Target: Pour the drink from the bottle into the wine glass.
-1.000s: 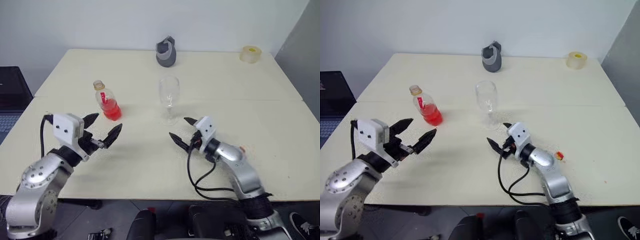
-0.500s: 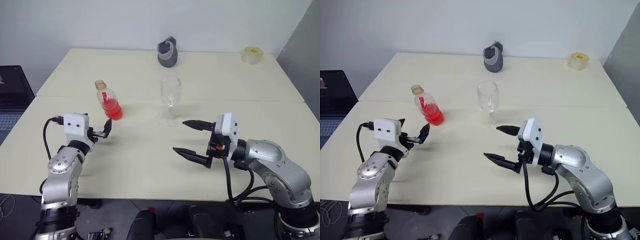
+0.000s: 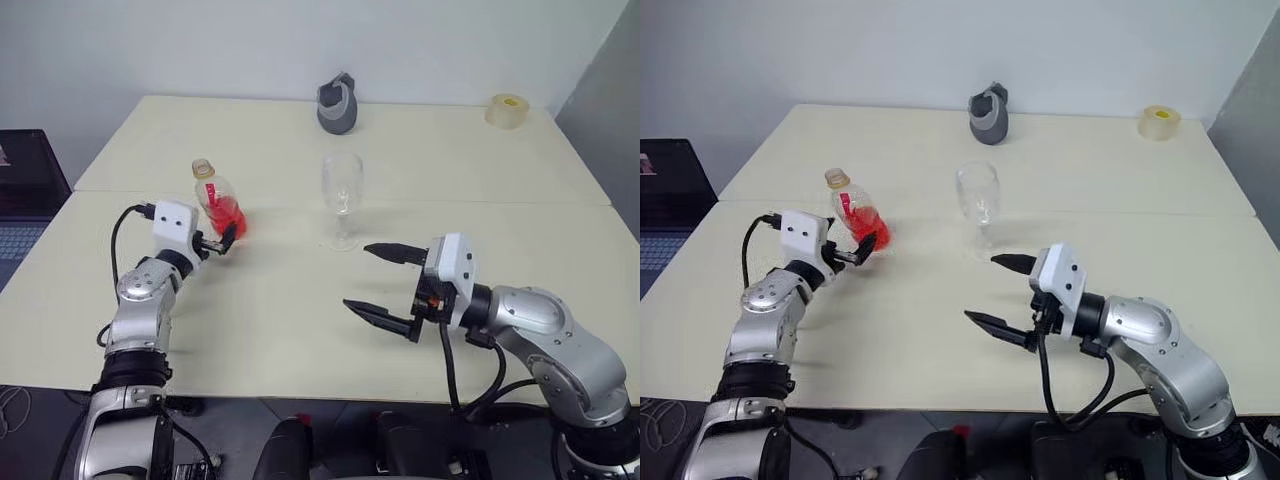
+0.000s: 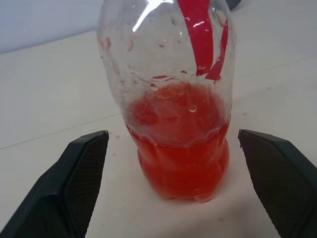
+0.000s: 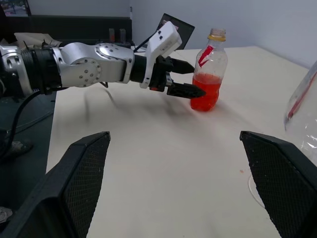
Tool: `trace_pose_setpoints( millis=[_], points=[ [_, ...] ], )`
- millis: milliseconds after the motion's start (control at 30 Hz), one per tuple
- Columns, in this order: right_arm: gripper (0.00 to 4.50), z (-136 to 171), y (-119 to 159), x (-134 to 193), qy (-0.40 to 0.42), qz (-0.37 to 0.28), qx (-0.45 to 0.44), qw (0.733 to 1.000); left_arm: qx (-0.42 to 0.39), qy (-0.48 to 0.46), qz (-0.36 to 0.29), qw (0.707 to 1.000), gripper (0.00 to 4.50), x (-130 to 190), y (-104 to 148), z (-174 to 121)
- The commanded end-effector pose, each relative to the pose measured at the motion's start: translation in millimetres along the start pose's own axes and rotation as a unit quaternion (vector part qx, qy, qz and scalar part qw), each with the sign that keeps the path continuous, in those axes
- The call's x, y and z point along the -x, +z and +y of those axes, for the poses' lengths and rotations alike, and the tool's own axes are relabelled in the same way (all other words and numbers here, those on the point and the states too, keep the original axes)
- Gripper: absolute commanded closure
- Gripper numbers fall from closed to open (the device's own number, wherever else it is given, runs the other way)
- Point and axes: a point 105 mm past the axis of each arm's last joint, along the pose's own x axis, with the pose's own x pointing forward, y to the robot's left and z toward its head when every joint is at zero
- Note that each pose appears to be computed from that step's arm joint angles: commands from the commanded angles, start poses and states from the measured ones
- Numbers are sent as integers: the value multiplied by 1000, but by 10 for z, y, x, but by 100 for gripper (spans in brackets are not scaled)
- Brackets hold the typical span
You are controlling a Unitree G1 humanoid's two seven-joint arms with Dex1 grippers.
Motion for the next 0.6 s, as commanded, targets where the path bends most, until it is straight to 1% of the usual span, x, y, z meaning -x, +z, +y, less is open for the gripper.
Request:
trace_pose_setpoints(
  millis=[33, 233, 433, 533, 600],
  points=[
    [3, 34, 155, -1, 1, -20, 36, 999, -19, -9, -21, 1000, 0, -69, 134, 35],
    [3, 18, 194, -33, -3, -26, 43, 999, 19, -6, -33, 999, 0, -193, 149, 49],
    [3, 9, 202, -55, -2, -27, 46, 999, 39, -27, -33, 998, 0, -330, 154, -46],
    [0, 2, 205, -63, -4, -29, 47, 998, 52, -35, -35, 997, 63, -376, 157, -85],
    [0, 1, 204, -64, -5, -29, 47, 998, 53, -37, -36, 997, 122, -384, 157, -89]
  ],
)
